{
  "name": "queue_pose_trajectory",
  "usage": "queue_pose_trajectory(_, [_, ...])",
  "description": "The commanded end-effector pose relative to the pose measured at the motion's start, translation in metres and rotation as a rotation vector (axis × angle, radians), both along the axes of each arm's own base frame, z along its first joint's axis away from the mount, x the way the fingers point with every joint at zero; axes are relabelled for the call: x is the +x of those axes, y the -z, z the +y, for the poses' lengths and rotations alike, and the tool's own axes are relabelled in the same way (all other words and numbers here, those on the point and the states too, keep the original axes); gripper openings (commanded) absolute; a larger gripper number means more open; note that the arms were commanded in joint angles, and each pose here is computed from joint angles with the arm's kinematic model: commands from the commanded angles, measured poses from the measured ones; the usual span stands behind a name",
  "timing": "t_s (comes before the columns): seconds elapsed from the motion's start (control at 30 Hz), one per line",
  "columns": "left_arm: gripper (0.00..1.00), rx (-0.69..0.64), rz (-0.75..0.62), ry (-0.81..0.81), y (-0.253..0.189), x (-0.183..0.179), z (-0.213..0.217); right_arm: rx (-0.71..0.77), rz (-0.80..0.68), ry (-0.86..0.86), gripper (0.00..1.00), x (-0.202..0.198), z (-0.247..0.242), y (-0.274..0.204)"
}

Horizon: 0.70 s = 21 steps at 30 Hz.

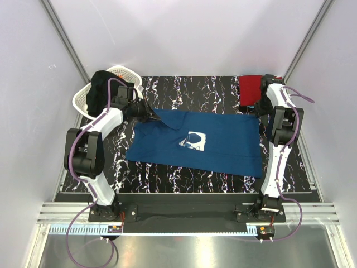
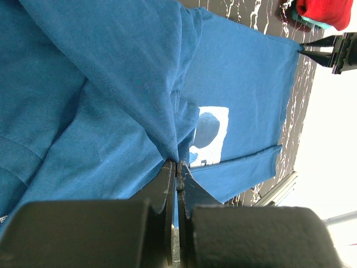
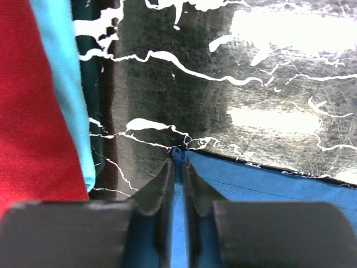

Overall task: Fold and stack the t-shirts
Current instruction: Fold the tshirt

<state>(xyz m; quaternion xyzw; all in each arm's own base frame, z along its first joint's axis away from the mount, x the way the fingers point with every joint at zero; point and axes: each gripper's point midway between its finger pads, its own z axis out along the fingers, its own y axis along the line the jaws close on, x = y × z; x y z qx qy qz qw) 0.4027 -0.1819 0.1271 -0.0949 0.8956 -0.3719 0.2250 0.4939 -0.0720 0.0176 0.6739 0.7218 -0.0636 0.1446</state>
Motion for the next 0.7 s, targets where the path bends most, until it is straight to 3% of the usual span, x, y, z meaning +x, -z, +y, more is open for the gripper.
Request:
queue_pose_trajectory(0.0, [0.0,-0.021,-0.091,0.011,-0.032,0.006,-0.003,-0.034,0.018,0.026,0.12,-0.002,-0.01,-0.002])
queue_pose_trajectory(0.03, [0.0,-0.018,-0.101,0.013,-0.037,0.008,-0.003,-0.035,0.015,0.009,0.0,-0.001,-0.01,-0.005])
queue_pose_trajectory(0.37, [0.0,0.091,-0.118,-0.06,-0.059,0.004,0.021,-0.037,-0.115,-0.238,0.0,0.009,-0.001,-0.051])
queue_pose_trajectory(0.67, [0.0,0.08,-0.107,-0.064,-0.068,-0.016,0.034,-0.035,-0.199,-0.396,0.0,-0.012,0.012,-0.053])
